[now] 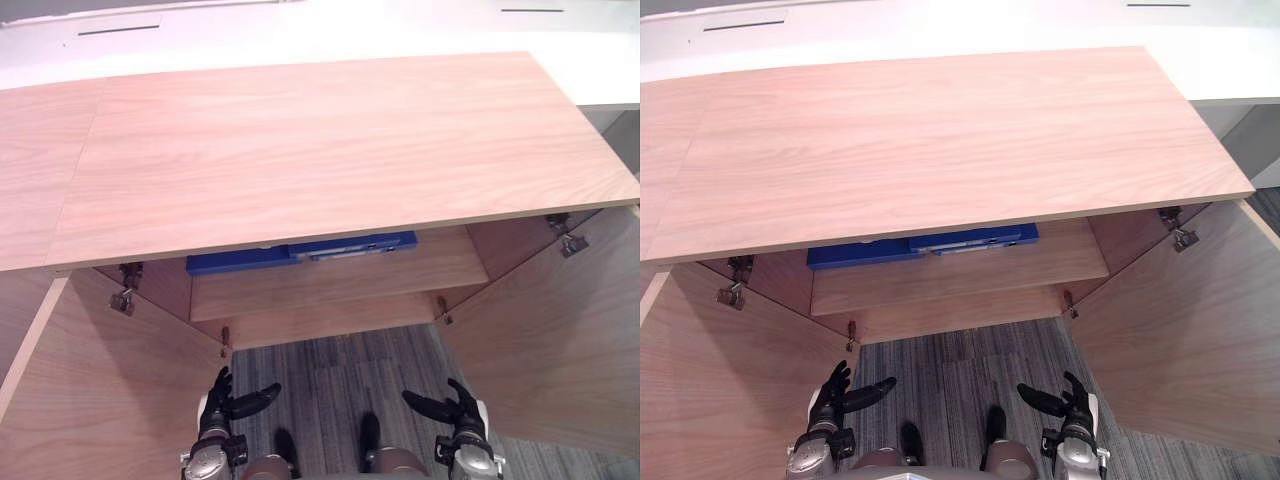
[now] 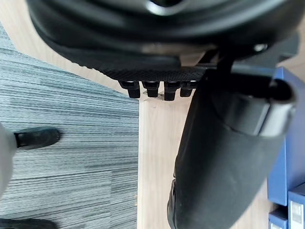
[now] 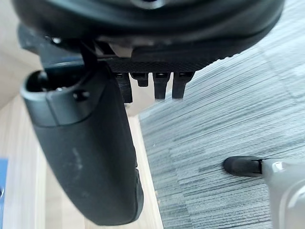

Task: Walk over to the cabinet, pick up the folder, carry it to the office cabinet, place the folder inside the office cabinet, then close the office cabinet door

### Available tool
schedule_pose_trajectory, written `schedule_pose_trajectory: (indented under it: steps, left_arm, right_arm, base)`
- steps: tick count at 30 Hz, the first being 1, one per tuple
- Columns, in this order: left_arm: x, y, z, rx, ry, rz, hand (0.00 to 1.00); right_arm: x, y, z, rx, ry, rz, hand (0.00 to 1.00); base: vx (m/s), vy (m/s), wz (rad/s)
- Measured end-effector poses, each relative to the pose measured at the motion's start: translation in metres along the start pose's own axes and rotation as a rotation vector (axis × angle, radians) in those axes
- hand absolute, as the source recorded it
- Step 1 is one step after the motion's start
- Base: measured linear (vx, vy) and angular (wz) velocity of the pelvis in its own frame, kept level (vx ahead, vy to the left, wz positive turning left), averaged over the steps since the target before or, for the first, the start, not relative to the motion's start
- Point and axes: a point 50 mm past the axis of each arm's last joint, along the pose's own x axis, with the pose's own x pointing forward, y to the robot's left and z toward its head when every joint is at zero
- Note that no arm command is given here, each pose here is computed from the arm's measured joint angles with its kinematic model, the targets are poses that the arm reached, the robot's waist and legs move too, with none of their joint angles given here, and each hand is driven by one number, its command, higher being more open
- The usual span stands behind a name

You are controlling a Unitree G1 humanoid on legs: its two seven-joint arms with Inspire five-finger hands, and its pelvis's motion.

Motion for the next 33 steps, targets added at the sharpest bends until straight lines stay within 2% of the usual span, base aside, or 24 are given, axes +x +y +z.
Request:
schedule_pose_trajectory:
  steps: [4,9,14,19,24,28,33]
  left_arm:
    - [-0.005,0.004,-0.015,0.009,0.059,0.007,1.00]
    - [-0.011,0.010,-0.026,0.009,0.103,0.020,1.00]
    - [-0.014,0.015,-0.030,0.001,0.112,0.035,1.00]
    - [-0.014,0.014,-0.029,-0.014,0.100,0.032,1.00]
    - [-0.014,0.012,-0.029,-0.021,0.102,0.016,1.00]
    - [-0.015,-0.003,-0.027,-0.042,0.079,-0.023,1.00]
    - [-0.017,-0.023,-0.024,-0.029,0.056,-0.109,1.00]
  right_arm:
    - [-0.002,-0.005,-0.008,0.060,0.032,-0.021,1.00]
    - [0.002,-0.026,0.003,0.317,0.009,-0.138,1.00]
    - [0.008,-0.059,0.058,0.517,-0.200,-0.272,1.00]
    - [0.012,-0.087,0.104,0.531,-0.356,-0.339,1.00]
    - [0.012,-0.114,0.171,0.512,-0.547,-0.350,1.00]
    - [0.003,-0.140,0.240,0.421,-0.720,-0.354,1.00]
    - [0.002,-0.155,0.263,0.373,-0.734,-0.376,1.00]
  base:
    - [-0.08,0.000,-0.13]
    - [-0.09,0.007,-0.56]
    - [-0.05,0.012,-1.16]
    - [0.01,-0.046,-0.52]
    - [0.03,-0.070,-0.27]
    - [0.02,-0.043,-0.12]
    - [-0.05,-0.014,0.01]
